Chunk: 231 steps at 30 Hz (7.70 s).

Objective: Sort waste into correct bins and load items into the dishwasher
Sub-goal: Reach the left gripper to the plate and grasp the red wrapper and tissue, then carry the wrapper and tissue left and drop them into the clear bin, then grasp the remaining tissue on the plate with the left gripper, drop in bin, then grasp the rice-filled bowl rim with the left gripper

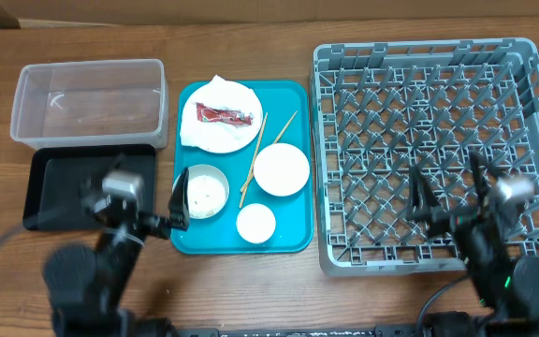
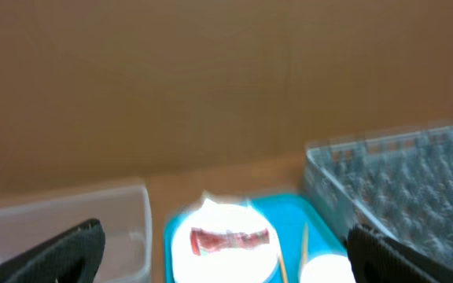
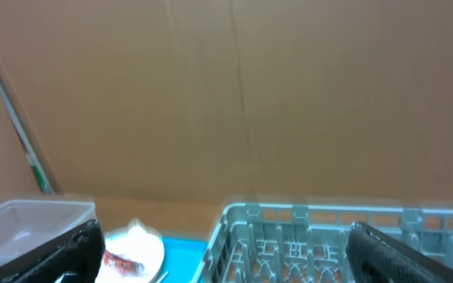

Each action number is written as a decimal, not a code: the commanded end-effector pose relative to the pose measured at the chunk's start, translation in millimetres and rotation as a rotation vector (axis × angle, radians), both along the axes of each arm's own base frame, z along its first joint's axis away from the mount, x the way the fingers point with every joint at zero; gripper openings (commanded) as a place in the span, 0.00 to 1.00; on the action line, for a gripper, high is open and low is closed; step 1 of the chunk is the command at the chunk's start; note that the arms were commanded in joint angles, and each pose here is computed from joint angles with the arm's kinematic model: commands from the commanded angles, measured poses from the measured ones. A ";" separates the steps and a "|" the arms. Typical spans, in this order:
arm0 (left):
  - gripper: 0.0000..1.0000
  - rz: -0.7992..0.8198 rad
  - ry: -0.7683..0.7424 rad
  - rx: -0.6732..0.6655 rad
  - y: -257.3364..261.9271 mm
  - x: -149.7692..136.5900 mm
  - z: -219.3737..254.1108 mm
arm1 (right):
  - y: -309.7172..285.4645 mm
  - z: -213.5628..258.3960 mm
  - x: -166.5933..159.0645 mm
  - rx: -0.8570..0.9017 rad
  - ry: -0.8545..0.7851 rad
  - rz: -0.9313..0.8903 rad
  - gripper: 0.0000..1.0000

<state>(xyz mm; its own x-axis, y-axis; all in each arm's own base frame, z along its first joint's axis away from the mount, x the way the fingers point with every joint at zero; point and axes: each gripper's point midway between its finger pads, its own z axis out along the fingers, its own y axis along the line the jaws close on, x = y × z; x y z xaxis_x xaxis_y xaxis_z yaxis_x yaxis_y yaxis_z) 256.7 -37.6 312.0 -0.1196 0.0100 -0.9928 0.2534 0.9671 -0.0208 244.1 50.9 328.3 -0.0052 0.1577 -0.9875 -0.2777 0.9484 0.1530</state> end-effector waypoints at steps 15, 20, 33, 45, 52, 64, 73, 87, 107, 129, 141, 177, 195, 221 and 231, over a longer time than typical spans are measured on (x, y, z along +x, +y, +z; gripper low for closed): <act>1.00 -0.510 0.588 0.393 -92.0 185.2 -4.0 | 22.1 -2.5 119.5 -0.006 0.584 0.103 1.00; 1.00 -0.539 0.721 0.498 -85.6 218.0 -83.2 | 23.3 -34.6 128.9 -0.008 0.689 0.109 1.00; 1.00 -0.599 0.969 0.756 -56.5 238.2 -227.8 | 21.5 -51.2 132.7 -0.014 0.743 0.098 1.00; 0.94 -0.687 1.128 0.747 -65.1 222.7 -308.3 | 20.8 -53.0 131.4 -0.015 0.752 0.094 1.00; 0.09 -0.666 1.154 0.714 -66.3 221.4 -314.5 | 13.0 -55.3 134.3 -0.032 0.754 0.047 1.00; 0.04 -0.244 1.160 0.362 -71.5 260.3 -234.0 | 13.0 -53.5 135.9 -0.031 0.743 0.047 1.00; 0.04 0.116 1.066 0.093 -26.4 254.6 -102.1 | 13.1 -53.5 135.9 -0.031 0.744 0.047 1.00; 0.09 0.544 1.185 -0.054 132.1 238.1 -132.3 | 13.6 -57.9 131.7 -0.027 0.770 0.050 1.00; 0.85 -0.238 0.947 0.195 16.2 274.3 -120.9 | 13.6 -58.8 130.8 -0.027 0.775 0.051 1.00; 0.84 -0.524 0.983 0.707 -84.1 283.0 -253.3 | 18.3 -62.8 124.8 -0.016 0.804 0.079 1.00; 0.80 -0.651 1.111 0.649 -97.9 259.2 -317.5 | 18.3 -63.5 124.2 -0.016 0.808 0.079 1.00; 0.97 0.219 1.253 0.061 136.4 243.8 -181.5 | 18.3 -64.1 123.5 -0.016 0.812 0.079 1.00; 1.00 0.106 0.828 0.035 78.4 201.7 19.7 | 21.9 -64.6 121.1 -0.007 0.820 0.102 1.00; 0.96 0.074 1.425 0.095 -81.5 93.5 -179.7 | 21.4 -71.8 113.8 -0.008 0.863 0.101 1.00; 0.60 0.141 1.491 0.075 -75.3 70.9 -259.6 | 21.4 -71.7 113.8 -0.008 0.863 0.101 1.00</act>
